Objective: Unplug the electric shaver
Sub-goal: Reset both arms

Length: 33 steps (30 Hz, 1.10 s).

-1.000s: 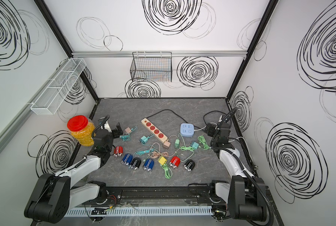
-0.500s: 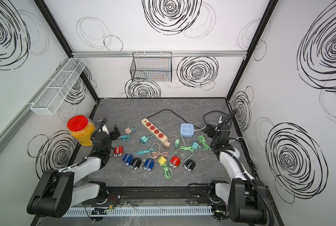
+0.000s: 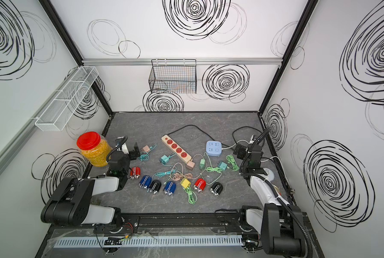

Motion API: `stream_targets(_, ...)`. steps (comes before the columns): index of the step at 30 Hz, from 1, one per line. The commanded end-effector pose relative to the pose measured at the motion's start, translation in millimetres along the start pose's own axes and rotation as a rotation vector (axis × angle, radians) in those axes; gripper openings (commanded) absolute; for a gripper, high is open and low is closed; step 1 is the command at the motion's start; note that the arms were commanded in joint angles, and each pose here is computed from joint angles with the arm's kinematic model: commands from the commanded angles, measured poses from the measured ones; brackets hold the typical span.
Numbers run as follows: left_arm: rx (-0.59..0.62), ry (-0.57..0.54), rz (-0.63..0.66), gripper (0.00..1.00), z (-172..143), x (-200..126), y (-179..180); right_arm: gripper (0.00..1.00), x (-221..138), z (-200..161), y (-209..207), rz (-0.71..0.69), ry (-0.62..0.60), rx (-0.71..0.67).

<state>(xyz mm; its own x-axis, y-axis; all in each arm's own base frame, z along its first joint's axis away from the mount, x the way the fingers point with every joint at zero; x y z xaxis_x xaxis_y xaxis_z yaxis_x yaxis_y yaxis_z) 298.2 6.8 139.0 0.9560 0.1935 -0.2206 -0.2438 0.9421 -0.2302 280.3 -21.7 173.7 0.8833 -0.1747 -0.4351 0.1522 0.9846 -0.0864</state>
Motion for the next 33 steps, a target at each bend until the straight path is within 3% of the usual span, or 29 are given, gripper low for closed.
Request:
stream_targets(1,0.020,-0.090,-0.100,0.99,8.7,-4.0,-6.2,1.00,-3.2,6.6,-1.6,-0.021,-0.064,-0.012)
stream_targets(11,0.057,-0.088,-0.215,0.99,3.0,-10.4,-12.1,1.00,1.3,-1.5,-4.8,-0.064,-0.116,-0.008)
stream_targets(25,0.058,-0.091,-0.214,0.99,3.0,-11.0,-12.4,1.00,21.3,-17.8,1.6,-0.040,-0.138,-0.026)
stream_targets(33,0.058,-0.092,-0.215,0.99,3.0,-11.0,-12.5,1.00,24.1,-19.2,15.9,0.001,-0.183,-0.125)
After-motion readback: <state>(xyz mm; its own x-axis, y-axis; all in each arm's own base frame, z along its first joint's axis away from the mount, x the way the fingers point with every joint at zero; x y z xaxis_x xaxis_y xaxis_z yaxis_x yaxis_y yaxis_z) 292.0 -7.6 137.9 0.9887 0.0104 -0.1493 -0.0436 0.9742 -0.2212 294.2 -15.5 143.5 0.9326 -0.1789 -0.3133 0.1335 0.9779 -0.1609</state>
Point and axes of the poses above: each gripper's point midway between its finger pads, its own x axis out along the fingers, its own y axis along the line the jaws close on, z = x × y, the point moved 8 cm from there along -x, back along the fingers, and after that the axes turned 13 degrees about -x, right-handed, at the moved point
